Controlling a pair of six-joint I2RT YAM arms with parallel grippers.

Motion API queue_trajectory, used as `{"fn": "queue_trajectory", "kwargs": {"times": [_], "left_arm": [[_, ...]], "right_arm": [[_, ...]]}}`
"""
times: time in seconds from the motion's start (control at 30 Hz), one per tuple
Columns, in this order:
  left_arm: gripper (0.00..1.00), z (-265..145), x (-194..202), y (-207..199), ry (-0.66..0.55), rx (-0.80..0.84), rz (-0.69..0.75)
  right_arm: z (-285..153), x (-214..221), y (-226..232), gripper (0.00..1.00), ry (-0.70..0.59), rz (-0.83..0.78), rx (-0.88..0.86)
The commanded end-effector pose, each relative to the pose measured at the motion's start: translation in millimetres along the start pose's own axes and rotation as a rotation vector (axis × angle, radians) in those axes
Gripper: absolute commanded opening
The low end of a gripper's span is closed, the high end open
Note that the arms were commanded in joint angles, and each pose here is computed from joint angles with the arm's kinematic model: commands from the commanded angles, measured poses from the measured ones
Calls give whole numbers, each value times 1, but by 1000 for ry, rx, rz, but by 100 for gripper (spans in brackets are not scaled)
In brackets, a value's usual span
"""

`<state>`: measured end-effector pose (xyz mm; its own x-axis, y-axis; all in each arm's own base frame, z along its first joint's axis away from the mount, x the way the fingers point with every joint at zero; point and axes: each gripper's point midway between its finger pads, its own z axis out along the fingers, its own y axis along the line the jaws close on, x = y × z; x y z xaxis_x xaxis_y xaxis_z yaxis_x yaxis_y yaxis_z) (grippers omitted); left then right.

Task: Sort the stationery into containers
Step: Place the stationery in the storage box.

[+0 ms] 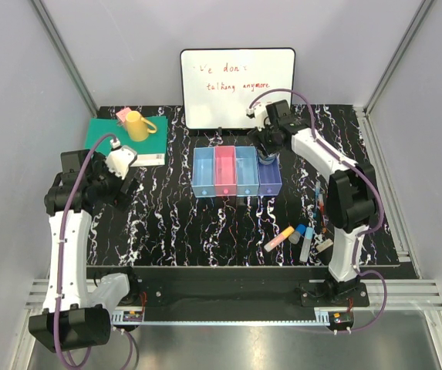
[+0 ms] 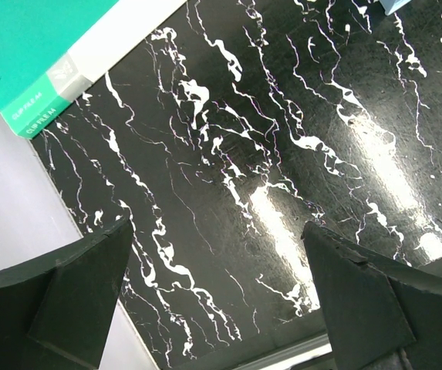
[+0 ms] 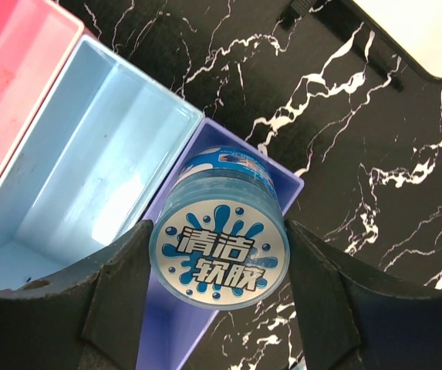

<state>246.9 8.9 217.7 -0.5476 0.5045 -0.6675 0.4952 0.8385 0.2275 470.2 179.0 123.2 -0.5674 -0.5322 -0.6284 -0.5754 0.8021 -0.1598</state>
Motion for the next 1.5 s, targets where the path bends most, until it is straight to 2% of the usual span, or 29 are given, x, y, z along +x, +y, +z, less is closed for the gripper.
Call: {"fn": "queue_trajectory", "kwargs": {"times": [0.0,0.47,0.53,0.67,0.7,0.8,0.9,0.97,1.13,1.23,1.33,1.47], "left_arm": [[99,4,-8,3,-39,-4,25],[99,6,-9,4,-40,-5,25],[99,7,-8,4,-37,-2,25],[99,7,-10,5,-40,-5,28],[99,7,-9,5,-38,-3,27],[99,6,-10,6,-41,-5,26],[99,6,-11,6,-44,-5,28],[99,6,-13,6,-48,-5,29],[99,4,-14,7,-52,-10,31],[99,3,-16,7,-56,-13,34],[99,2,-17,8,-59,-16,34],[99,1,-17,8,-60,-18,35]], "right_arm": [[-6,-38,-25,0,-105,-16,74],[6,-37,-24,0,-99,-14,69],[8,-35,-23,3,-93,-13,65],[10,-27,-21,17,-76,-12,58],[9,-26,-20,23,-77,-12,55],[8,-20,-18,31,-67,-10,50],[9,-15,-17,34,-57,-10,52],[11,-9,-16,41,-47,-8,50],[12,-7,-15,43,-43,-5,51],[13,-10,-17,52,-50,-8,56],[13,-12,-18,68,-54,-14,58],[11,-13,-22,78,-53,-20,89]]}}
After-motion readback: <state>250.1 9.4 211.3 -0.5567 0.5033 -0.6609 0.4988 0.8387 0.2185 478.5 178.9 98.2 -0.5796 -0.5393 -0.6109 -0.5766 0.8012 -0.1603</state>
